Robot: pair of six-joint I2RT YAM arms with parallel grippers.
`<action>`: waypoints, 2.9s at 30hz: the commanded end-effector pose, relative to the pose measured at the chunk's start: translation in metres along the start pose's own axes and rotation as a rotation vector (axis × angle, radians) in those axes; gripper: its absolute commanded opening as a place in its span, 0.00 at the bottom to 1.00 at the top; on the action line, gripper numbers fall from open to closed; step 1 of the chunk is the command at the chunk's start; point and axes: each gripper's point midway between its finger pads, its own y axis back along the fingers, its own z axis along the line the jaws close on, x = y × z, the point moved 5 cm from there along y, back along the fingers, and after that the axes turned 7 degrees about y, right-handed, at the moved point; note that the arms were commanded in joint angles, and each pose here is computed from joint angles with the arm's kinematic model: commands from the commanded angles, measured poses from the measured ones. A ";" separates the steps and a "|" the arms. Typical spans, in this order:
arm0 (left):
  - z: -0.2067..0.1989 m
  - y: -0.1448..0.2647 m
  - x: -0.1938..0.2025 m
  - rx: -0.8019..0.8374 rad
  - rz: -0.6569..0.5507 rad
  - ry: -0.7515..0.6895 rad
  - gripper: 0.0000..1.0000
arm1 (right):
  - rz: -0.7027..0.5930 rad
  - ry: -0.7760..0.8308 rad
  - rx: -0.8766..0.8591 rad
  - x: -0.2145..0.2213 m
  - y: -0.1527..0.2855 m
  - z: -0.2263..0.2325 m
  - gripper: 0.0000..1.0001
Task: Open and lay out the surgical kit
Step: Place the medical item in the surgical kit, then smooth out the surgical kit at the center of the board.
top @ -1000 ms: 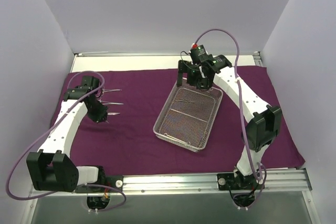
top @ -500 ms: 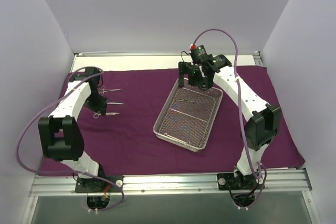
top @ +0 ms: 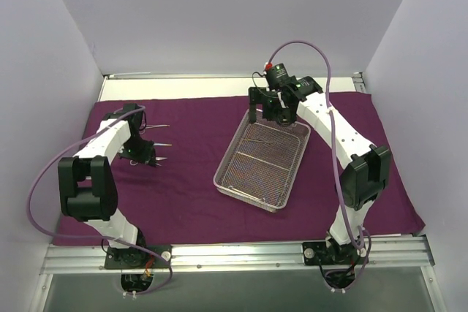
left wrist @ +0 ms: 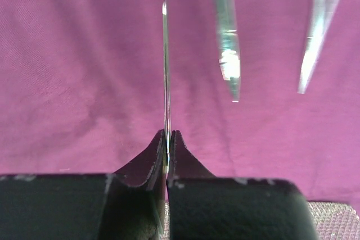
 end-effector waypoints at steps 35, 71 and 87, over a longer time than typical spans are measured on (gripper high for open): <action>-0.007 -0.043 -0.014 -0.090 0.017 0.166 0.02 | 0.076 -0.017 0.014 0.010 -0.018 -0.017 1.00; -0.001 -0.019 -0.012 -0.039 0.056 0.133 0.60 | 0.084 -0.025 -0.004 0.010 -0.021 -0.015 1.00; -0.020 0.060 -0.077 0.152 -0.303 -0.263 0.71 | -0.048 0.169 -0.060 -0.023 -0.027 0.067 0.98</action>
